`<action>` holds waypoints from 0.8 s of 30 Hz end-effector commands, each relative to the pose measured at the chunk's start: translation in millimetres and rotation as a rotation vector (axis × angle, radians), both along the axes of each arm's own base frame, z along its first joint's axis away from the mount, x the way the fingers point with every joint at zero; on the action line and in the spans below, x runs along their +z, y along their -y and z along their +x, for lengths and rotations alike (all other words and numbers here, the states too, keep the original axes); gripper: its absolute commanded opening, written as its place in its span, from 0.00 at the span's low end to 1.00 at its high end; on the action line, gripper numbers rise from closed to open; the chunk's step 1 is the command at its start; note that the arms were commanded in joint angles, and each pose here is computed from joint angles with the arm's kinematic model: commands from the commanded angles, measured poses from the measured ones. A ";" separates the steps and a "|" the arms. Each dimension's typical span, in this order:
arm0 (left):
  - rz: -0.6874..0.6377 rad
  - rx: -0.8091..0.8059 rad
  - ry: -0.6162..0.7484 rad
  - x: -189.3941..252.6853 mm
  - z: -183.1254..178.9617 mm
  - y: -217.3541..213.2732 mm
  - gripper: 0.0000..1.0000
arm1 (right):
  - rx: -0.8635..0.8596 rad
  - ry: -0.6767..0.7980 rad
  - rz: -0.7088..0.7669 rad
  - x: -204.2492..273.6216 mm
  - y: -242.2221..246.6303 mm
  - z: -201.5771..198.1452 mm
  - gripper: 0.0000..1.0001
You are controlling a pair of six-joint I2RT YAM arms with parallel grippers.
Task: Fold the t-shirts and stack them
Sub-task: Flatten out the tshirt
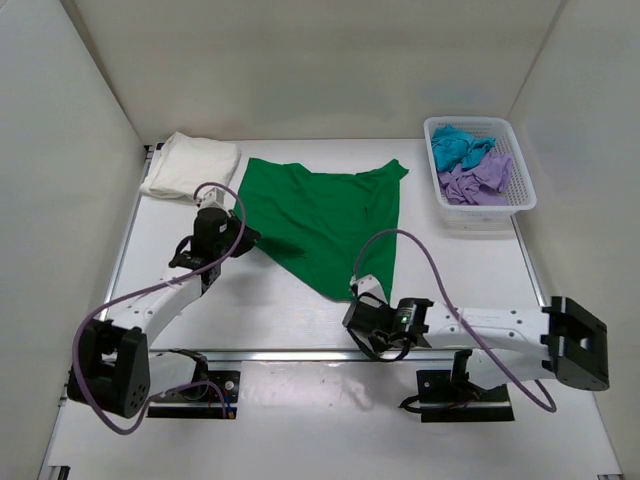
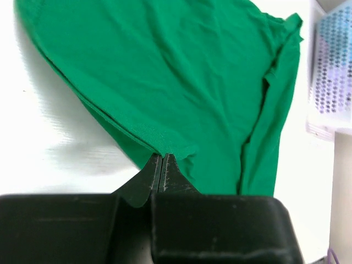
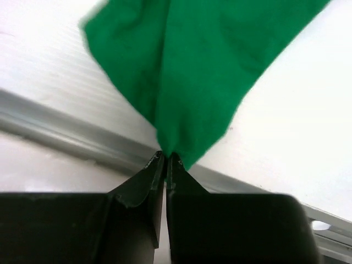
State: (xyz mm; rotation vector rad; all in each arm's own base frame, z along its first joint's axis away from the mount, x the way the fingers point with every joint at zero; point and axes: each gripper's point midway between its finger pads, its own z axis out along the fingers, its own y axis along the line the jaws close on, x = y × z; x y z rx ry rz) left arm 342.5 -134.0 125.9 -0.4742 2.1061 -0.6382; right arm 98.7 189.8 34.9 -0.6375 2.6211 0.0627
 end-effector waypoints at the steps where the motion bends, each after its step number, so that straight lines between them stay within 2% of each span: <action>1: 0.034 -0.018 0.087 45.8 1.5 -11.2 0.00 | -0.032 0.127 0.136 63.1 -16.9 18.1 0.00; 4: 0.066 0.013 0.177 99.4 -2.4 -39.9 0.00 | -0.045 0.248 0.310 146.4 -20.6 43.3 0.00; 5: 0.073 0.018 0.184 108.4 -4.4 -45.5 0.00 | -0.026 0.282 0.326 163.2 -19.1 49.1 0.00; 7: 0.067 0.052 0.261 149.4 -8.5 -62.5 0.00 | -0.048 0.390 0.434 227.6 -12.8 71.1 0.00; 10: 0.049 0.058 0.363 213.6 -9.4 -72.2 0.00 | -0.084 0.581 0.491 310.5 12.3 103.9 0.00; 11: 0.043 0.057 0.367 220.8 -10.7 -71.6 0.00 | -0.087 0.615 0.452 321.9 19.3 117.3 0.00; 13: 0.032 0.058 0.418 256.4 -5.3 -70.9 0.00 | -0.119 0.763 0.506 390.0 38.2 133.8 0.00; 14: 0.026 0.078 0.401 256.4 1.2 -75.8 0.00 | -0.158 0.829 0.501 417.7 52.7 146.3 0.00; 15: 0.006 0.051 0.417 269.4 1.7 -71.6 0.00 | -0.171 0.850 0.468 425.4 60.9 160.5 0.00; 18: -0.064 0.100 0.472 309.5 13.0 -104.0 0.00 | -0.174 1.009 0.569 516.9 82.3 162.9 0.00; 20: -0.040 0.122 0.515 334.5 11.9 -109.8 0.00 | -0.207 1.100 0.569 552.4 90.1 159.2 0.00; 21: -0.028 0.158 0.515 341.1 13.3 -115.4 0.00 | -0.161 1.125 0.598 566.4 73.2 153.4 0.00; 22: -0.005 0.178 0.552 359.4 10.8 -117.2 0.00 | -0.131 1.167 0.561 574.9 56.7 151.4 0.00; 23: 0.004 0.175 0.586 375.2 8.5 -115.2 0.00 | -0.209 1.207 0.504 580.2 65.2 152.3 0.00; 24: 0.008 0.180 0.603 387.1 8.8 -118.3 0.00 | -0.198 1.248 0.470 588.4 51.2 151.9 0.00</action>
